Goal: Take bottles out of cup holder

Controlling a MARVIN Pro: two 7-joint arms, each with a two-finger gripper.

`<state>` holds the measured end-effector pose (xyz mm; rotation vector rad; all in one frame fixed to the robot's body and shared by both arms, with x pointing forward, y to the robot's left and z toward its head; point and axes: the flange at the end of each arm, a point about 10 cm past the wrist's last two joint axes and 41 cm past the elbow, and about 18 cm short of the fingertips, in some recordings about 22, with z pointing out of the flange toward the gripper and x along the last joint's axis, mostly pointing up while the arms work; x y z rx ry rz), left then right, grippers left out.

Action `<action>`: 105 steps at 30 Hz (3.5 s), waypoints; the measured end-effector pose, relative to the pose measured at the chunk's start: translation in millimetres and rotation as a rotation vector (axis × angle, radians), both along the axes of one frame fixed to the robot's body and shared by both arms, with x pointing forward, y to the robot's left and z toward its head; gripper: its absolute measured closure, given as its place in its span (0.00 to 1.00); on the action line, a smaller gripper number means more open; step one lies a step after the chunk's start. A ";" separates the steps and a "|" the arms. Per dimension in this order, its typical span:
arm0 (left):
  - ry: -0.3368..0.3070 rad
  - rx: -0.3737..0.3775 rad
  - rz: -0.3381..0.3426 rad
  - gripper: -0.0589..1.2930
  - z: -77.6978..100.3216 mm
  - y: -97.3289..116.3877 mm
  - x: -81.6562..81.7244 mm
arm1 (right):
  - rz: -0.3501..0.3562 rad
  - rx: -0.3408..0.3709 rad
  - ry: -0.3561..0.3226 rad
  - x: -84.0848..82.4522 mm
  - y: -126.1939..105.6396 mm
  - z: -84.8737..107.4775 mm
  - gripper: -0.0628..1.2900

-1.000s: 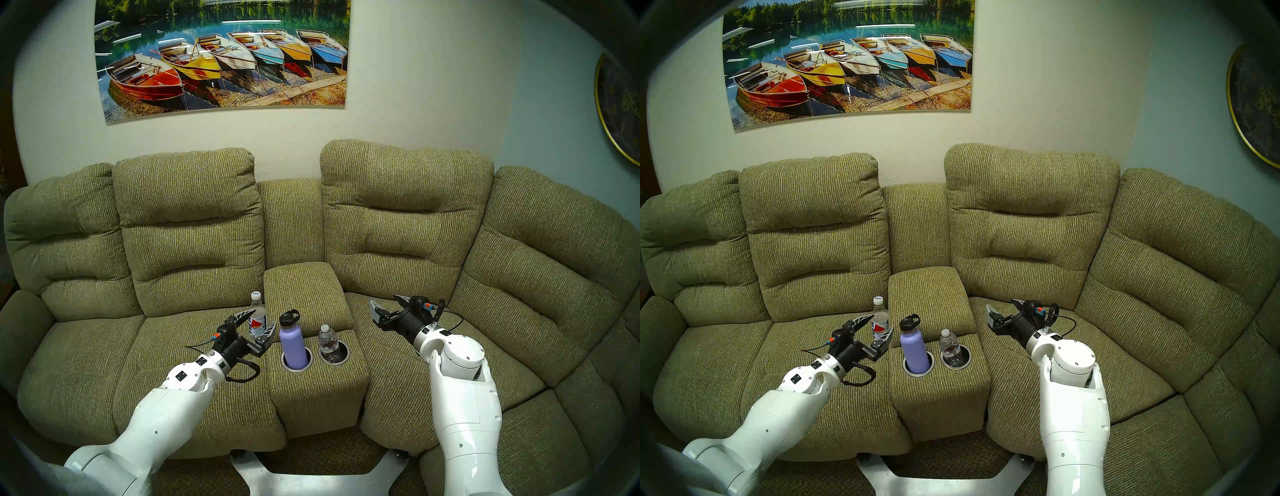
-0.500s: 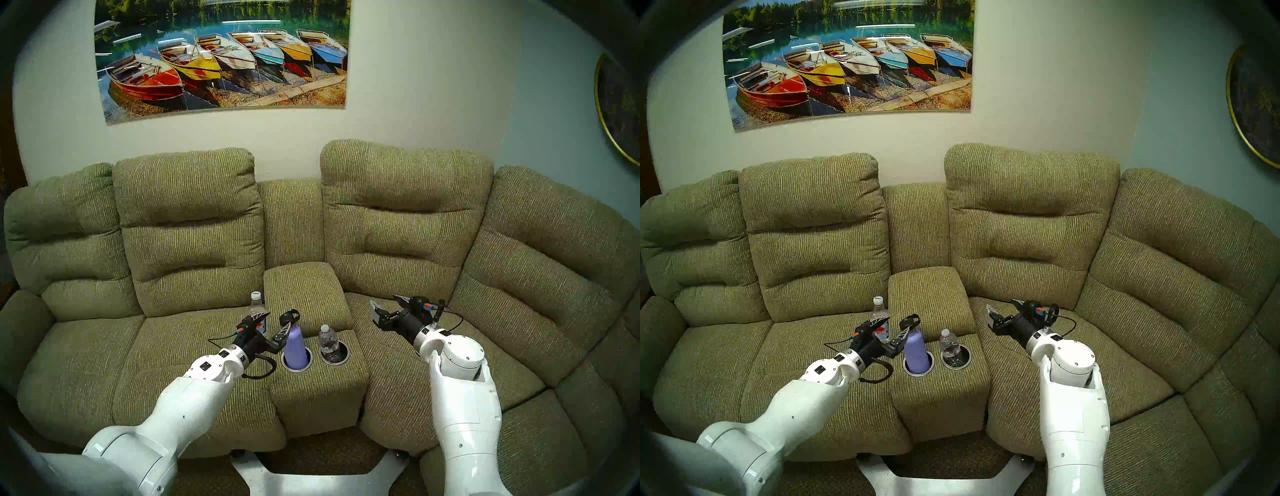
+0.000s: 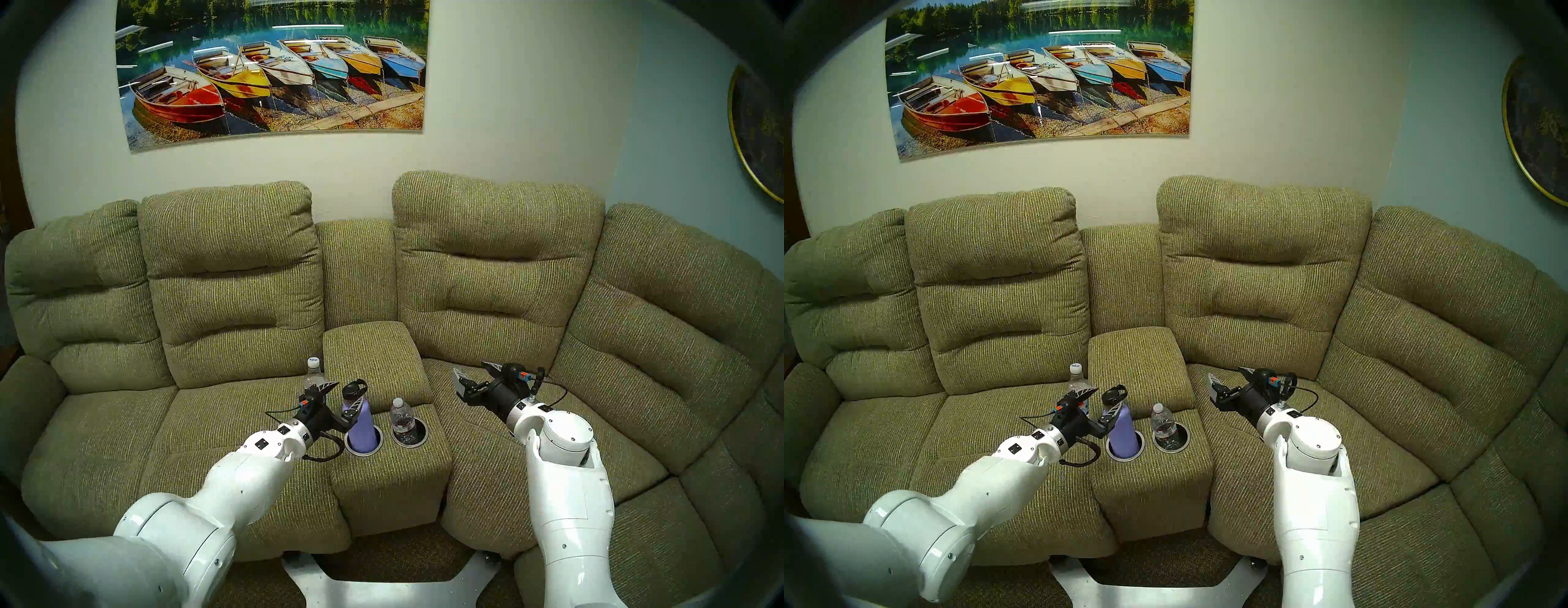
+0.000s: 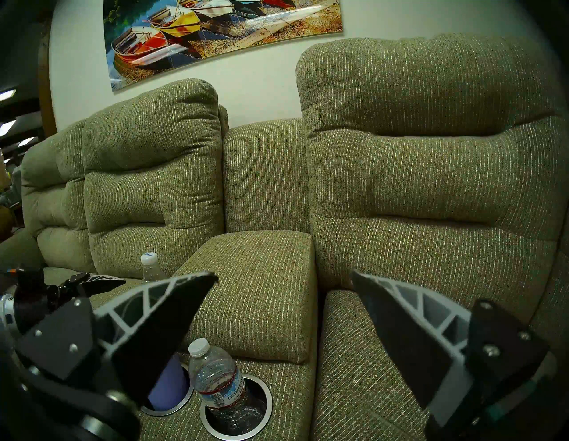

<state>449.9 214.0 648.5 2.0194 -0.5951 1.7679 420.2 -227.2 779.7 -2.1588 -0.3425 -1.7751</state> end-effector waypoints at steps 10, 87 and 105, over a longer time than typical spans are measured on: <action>0.026 -0.017 0.013 0.03 -3.8 -8.6 5.4 | 0.000 0.000 0.000 0.0 0.0 -0.1 0.05; 0.282 0.044 0.151 0.52 -5.7 -39.7 37.5 | 0.001 0.001 0.007 -0.2 0.4 -2.9 0.05; 0.188 0.000 0.064 0.55 5.3 -26.0 37.1 | 0.001 0.001 0.007 -0.1 0.4 -2.7 0.05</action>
